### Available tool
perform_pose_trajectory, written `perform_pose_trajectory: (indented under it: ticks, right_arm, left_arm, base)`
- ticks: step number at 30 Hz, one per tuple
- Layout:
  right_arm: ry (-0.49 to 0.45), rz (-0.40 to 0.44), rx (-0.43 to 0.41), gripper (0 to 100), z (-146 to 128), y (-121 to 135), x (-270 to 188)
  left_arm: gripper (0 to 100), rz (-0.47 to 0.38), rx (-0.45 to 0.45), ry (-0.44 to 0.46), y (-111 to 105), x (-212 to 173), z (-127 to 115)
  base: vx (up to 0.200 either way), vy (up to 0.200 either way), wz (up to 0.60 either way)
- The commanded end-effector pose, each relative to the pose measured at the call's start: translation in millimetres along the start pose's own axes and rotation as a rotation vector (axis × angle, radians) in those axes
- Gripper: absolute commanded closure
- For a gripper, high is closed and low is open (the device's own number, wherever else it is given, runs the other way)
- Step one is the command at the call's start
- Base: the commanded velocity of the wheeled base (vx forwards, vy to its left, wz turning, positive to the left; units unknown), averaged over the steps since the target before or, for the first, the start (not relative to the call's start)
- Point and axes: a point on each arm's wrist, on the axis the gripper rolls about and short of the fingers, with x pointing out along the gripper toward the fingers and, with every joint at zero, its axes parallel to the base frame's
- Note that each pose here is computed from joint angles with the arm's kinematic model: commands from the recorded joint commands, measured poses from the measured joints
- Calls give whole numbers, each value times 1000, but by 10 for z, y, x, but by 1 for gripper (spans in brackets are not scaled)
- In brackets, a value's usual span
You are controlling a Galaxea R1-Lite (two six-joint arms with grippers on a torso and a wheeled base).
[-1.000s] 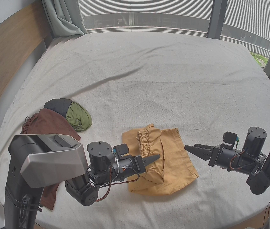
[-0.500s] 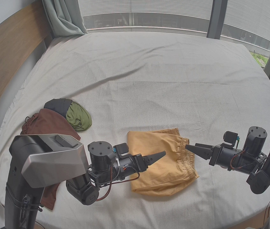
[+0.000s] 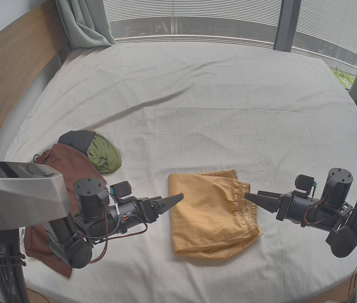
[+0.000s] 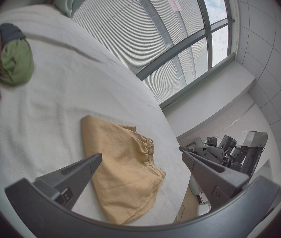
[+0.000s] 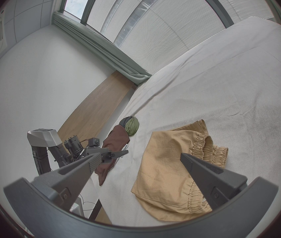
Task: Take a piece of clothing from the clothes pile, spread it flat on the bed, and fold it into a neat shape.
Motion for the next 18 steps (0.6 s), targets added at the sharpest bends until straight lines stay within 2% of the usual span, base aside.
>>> perform_pose_trajectory:
  ticks: [1,8,11,18]
  right_arm:
    - [13,-1,2,0,-34,-1,1]
    - [18,-1,4,0,-47,2,2]
    - [20,-1,5,0,-50,0,4]
    - [28,-6,9,0,-71,-14,7]
  left_arm:
    - [0,58,18,-26,41,-450,147]
    - [0,43,37,13,89,-864,184]
    - [0,58,37,13,94,-934,175]
    - [0,106,102,-3,157,-1102,201]
  base:
    - [0,0,0]
    - [0,0,0]
    - [0,0,0]
    - [0,0,0]
